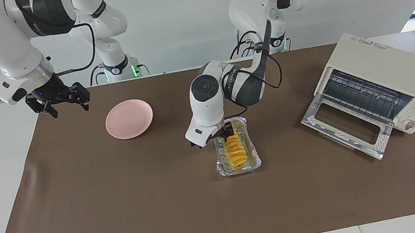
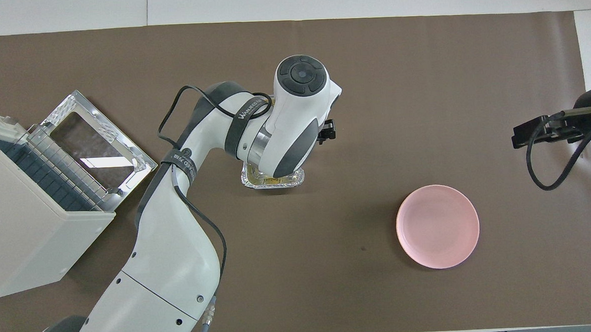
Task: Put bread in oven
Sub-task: 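Grasp the foil tray edge with the left gripper, then lift the foil tray and carry it toward the oven with the left gripper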
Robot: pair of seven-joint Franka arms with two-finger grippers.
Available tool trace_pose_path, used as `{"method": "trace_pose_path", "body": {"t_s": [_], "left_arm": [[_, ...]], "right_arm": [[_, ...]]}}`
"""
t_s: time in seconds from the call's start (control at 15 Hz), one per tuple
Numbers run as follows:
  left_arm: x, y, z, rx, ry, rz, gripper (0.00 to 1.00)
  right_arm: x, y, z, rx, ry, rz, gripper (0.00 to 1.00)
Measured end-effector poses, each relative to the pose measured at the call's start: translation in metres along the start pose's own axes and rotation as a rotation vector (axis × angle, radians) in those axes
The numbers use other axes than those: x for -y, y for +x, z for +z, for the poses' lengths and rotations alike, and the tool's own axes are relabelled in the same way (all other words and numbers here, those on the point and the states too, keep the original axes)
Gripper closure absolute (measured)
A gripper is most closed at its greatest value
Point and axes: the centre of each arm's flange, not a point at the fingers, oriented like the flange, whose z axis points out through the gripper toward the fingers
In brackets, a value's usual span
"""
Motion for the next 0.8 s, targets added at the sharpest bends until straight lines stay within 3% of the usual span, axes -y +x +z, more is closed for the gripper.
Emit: {"method": "trace_pose_path", "body": {"t_s": [0.33,0.8], "left_arm": [[-0.003,-0.007,0.026,0.008,0.009,-0.003,0.03],[0.003,-0.002,0.027,0.003,0.012,-0.043,0.80]], "right_arm": [[0.000,0.000,0.000,0.000,0.000,0.000,0.00],[0.000,0.000,0.000,0.000,0.000,0.000,0.00]]}}
